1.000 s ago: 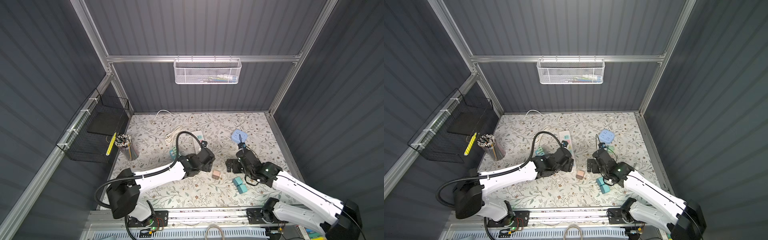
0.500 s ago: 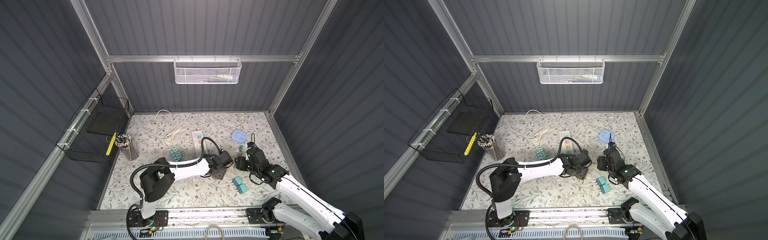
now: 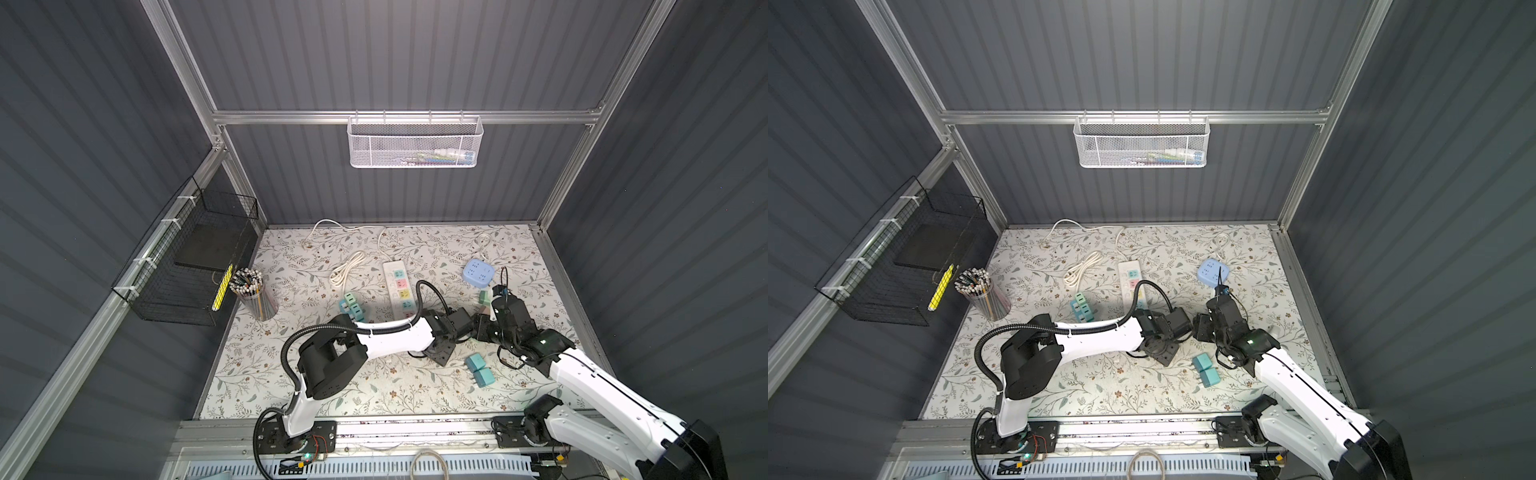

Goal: Insert the plug
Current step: 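Lower the left gripper over the pink charger and close on it, then lift the pink charger with the left gripper and pass it to the right gripper, then carry the pink charger with the right gripper to the farthest socket while the left withdraws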

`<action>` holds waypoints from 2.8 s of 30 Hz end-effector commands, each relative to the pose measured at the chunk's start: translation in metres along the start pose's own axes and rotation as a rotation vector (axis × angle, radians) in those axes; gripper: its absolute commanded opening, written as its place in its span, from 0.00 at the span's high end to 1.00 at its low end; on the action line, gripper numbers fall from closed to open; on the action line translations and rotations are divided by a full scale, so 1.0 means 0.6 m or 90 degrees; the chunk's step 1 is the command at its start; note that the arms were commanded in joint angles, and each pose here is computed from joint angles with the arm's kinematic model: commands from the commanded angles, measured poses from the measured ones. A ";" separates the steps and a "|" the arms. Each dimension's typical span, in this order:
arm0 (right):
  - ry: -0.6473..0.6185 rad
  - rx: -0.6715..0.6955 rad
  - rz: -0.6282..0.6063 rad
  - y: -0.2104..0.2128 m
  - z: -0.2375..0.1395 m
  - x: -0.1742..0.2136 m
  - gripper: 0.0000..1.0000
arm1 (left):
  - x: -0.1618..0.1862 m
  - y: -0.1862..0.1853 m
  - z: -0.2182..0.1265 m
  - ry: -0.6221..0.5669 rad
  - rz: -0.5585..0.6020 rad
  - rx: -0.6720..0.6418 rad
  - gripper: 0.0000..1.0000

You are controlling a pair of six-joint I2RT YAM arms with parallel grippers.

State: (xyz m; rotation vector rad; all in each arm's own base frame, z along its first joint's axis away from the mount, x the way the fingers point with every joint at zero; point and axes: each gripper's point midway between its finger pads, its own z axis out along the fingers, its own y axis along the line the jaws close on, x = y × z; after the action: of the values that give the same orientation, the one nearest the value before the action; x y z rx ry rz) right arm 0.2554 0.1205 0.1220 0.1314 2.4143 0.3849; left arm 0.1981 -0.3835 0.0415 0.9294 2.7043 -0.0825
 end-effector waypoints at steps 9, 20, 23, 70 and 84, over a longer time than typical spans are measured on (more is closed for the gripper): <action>-0.003 -0.011 -0.003 0.002 0.003 0.000 0.41 | 0.020 0.012 0.044 0.020 0.000 -0.044 0.53; -0.020 0.013 0.001 -0.013 -0.021 -0.006 0.41 | 0.009 0.035 0.015 -0.069 0.025 -0.049 0.81; -0.043 -0.025 0.011 0.006 -0.046 -0.028 0.40 | -0.028 0.032 -0.049 -0.191 0.016 -0.004 0.89; 0.140 -0.439 -0.280 0.367 -0.072 -0.009 0.74 | -0.024 0.121 -0.272 -0.734 0.153 -0.049 0.54; 0.023 -0.263 -0.279 0.363 0.048 -0.094 0.76 | 0.082 0.316 -0.329 -0.781 -0.297 -0.158 0.00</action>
State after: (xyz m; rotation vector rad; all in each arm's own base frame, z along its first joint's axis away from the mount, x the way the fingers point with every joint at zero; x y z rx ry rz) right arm 0.2893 0.3194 0.2036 -0.6274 2.2937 0.7531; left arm 0.2238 -0.2157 0.2174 0.2824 1.6120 -0.3284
